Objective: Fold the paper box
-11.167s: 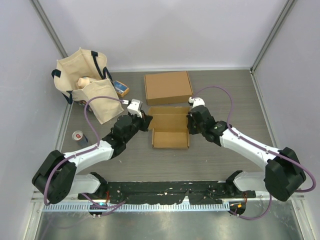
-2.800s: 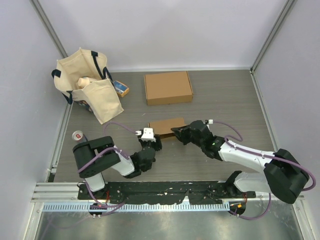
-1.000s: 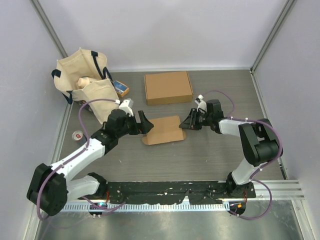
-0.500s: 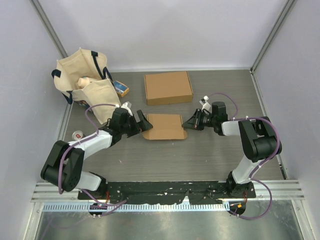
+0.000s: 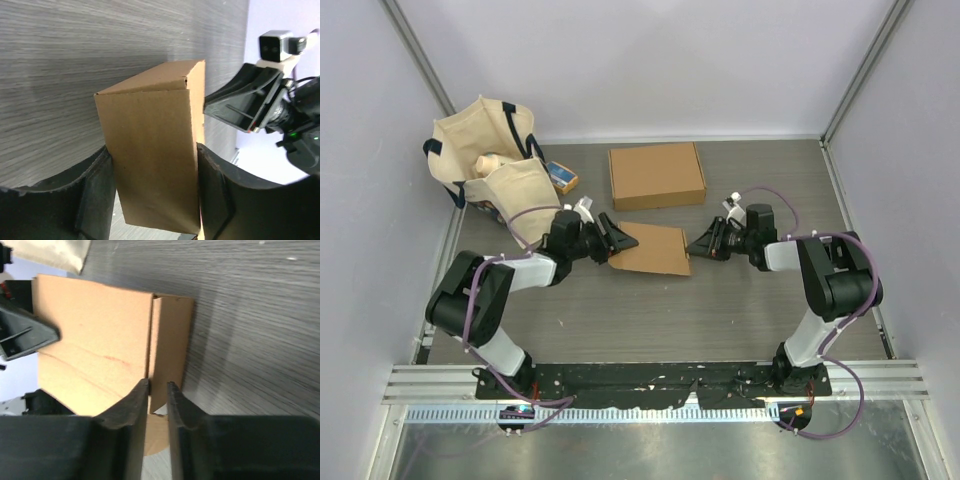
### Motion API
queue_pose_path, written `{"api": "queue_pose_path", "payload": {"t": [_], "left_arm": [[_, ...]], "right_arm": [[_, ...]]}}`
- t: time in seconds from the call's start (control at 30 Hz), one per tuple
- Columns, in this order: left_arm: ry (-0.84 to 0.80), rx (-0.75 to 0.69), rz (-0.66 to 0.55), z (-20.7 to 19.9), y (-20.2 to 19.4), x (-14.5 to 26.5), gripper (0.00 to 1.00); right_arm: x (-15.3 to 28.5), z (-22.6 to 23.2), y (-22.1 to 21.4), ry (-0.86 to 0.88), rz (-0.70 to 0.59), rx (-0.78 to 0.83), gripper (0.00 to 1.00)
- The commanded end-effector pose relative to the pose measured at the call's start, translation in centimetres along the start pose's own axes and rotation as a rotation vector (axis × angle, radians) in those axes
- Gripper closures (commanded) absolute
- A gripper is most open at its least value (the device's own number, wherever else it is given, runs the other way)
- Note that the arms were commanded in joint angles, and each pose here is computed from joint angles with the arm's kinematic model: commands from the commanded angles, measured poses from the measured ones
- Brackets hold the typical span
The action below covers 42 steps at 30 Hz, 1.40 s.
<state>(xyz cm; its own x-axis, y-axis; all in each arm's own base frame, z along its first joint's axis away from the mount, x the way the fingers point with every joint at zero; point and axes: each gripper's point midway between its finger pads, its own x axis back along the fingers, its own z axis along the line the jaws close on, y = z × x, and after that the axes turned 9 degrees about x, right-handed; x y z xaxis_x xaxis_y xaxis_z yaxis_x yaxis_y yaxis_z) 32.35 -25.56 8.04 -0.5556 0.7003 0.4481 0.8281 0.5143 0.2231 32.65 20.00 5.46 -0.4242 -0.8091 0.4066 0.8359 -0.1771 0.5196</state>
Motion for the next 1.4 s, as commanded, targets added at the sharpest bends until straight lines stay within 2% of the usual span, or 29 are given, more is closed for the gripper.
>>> {"api": "queue_pose_path", "payload": {"t": [0.0, 0.03, 0.07, 0.1, 0.13, 0.23, 0.27, 0.3, 0.37, 0.4, 0.47, 0.53, 0.57, 0.63, 0.73, 0.97, 1.13, 1.2, 1.23, 1.27, 1.33, 1.37], "left_arm": [[-0.182, 0.085, 0.025, -4.5, 0.0, 1.0, 0.44], [-0.164, 0.112, 0.036, -4.2, -0.4, 1.3, 0.49], [-0.155, 0.136, 0.042, -4.3, -0.5, 1.6, 0.5], [-0.169, 0.171, 0.042, -5.1, -0.5, 2.3, 0.5], [-0.142, 0.207, 0.054, -4.7, -0.9, 2.7, 0.5], [-0.043, 0.362, 0.096, -4.3, -1.9, 4.2, 0.5], [0.001, 0.432, 0.106, -4.0, -2.2, 4.6, 0.51], [0.07, 0.501, 0.126, -3.4, -2.9, 5.4, 0.5], [0.135, 0.584, 0.159, -3.0, -3.9, 6.5, 0.49], [0.133, 0.618, 0.16, -3.5, -3.9, 7.0, 0.49], [0.153, 0.65, 0.177, -3.4, -4.4, 7.7, 0.48], [0.19, 0.689, 0.19, -2.8, -5.0, 8.5, 0.48], [0.195, 0.709, 0.204, -2.7, -5.3, 8.8, 0.48], [0.2, 0.759, 0.214, -2.2, -5.8, 9.3, 0.48], [0.209, 0.798, 0.24, -1.7, -6.6, 9.8, 0.47], [0.163, 0.847, 0.287, -3.0, -7.1, 10.8, 0.46], [0.145, 0.885, 0.311, -3.5, -7.5, 11.2, 0.46], [0.126, 0.883, 0.322, -3.9, -7.6, 11.5, 0.44], [0.12, 0.878, 0.323, -4.0, -7.7, 11.6, 0.41], [0.115, 0.866, 0.316, -4.1, -7.6, 11.7, 0.31], [0.089, 0.784, 0.299, -4.2, -7.5, 12.0, 0.2], [0.087, 0.754, 0.265, -3.8, -7.2, 11.9, 0.12]], "right_arm": [[1.4, -2.0, 1.5, -0.221, -0.077, 0.043, 0.66], [2.3, -2.5, 0.9, -0.295, -0.045, 0.032, 0.57], [4.0, -1.3, 2.9, -0.363, -0.104, 0.118, 0.52], [5.0, -1.4, 4.6, -0.51, -0.145, 0.24, 0.46], [6.5, -1.2, 4.1, -0.609, -0.115, 0.299, 0.34], [8.0, 5.5, 5.4, -0.687, -0.16, 0.633, 0.27], [7.7, 9.3, 4.6, -0.614, -0.186, 0.732, 0.26], [7.5, 11.1, 3.9, -0.567, -0.174, 0.856, 0.24], [6.9, 14.4, 2.0, -0.467, -0.17, 0.999, 0.22], [5.9, 18.1, -0.9, -0.332, -0.14, 1.138, 0.21], [5.7, 20.2, -1.6, -0.355, -0.151, 1.26, 0.19], [4.3, 20.5, -4.4, -0.353, -0.013, 1.404, 0.18], [4.0, 21.6, -4.7, -0.324, 0.014, 1.426, 0.18], [3.2, 21.5, -6.5, -0.297, 0.089, 1.494, 0.18], [2.2, 21.2, -7.5, -0.283, 0.136, 1.543, 0.18], [0.1, 20.0, -7.5, -0.348, 0.204, 1.671, 0.18], [-1.5, 19.2, -7.7, -0.379, 0.212, 1.706, 0.18], [-2.0, 19.0, -7.6, -0.396, 0.204, 1.707, 0.21], [-2.0, 18.9, -7.2, -0.429, 0.193, 1.705, 0.24], [-1.9, 18.8, -7.1, -0.438, 0.193, 1.707, 0.3], [-1.9, 18.5, -7.1, -0.444, 0.203, 1.699, 0.37], [-1.8, 18.2, -7.3, -0.442, 0.226, 1.697, 0.45]]}}
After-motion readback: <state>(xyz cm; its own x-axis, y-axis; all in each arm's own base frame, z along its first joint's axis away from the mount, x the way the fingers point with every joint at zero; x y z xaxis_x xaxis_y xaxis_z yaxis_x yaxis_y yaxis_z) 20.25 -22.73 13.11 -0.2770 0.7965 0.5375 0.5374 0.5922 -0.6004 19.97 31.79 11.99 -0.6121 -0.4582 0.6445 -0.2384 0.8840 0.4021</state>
